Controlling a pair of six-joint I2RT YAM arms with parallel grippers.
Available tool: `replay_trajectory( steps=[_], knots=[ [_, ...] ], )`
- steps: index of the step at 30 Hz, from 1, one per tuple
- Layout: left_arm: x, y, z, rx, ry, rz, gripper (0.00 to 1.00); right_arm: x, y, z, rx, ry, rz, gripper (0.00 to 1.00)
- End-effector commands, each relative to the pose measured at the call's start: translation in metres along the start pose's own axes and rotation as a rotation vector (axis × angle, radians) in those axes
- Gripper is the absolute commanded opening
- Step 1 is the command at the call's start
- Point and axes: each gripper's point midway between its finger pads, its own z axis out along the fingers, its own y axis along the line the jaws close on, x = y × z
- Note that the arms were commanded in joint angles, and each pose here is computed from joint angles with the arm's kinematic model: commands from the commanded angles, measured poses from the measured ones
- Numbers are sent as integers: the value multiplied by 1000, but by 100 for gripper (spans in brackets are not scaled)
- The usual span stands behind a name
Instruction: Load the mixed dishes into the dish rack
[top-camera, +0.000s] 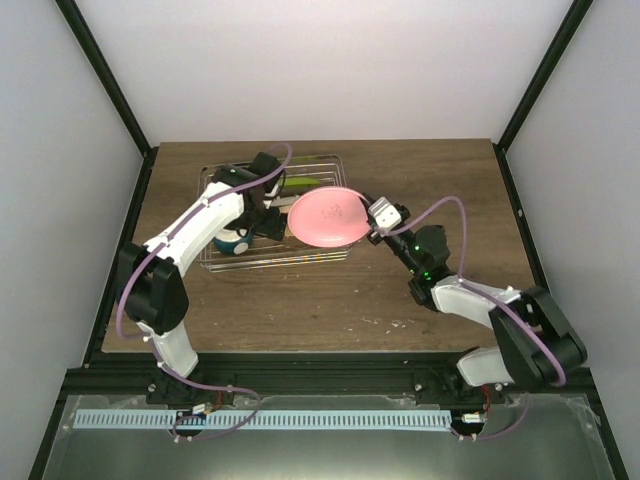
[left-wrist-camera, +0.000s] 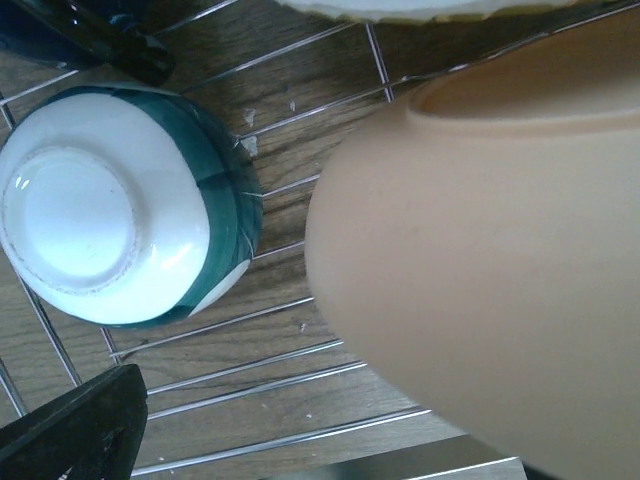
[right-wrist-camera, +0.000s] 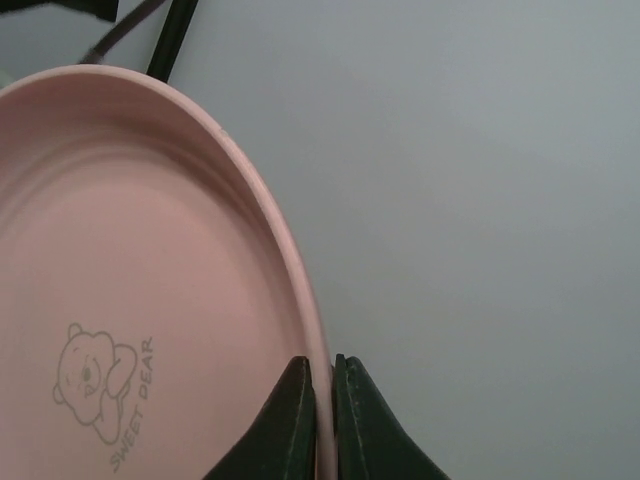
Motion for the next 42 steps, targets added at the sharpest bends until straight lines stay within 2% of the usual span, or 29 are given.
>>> replay_trajectory(
  steps=[1, 8, 22, 35, 42],
  knots=[
    [-1, 6, -11, -13, -10, -10, 100, -18, -16, 0, 182, -112, -142, 1],
    [-1, 7, -11, -22, -1, -1, 100, -17, 6, 3, 266, -162, -280, 1],
    [-2, 7, -8, -29, 6, 1, 100, -7, 15, 2, 223, -133, -257, 1],
    [-1, 8, -12, -30, 1, -14, 100, 5, 64, 7, -16, -158, -242, 1],
    [-7, 7, -33, -1, -28, -25, 100, 21, 86, 10, -91, -130, -253, 1]
  ],
)
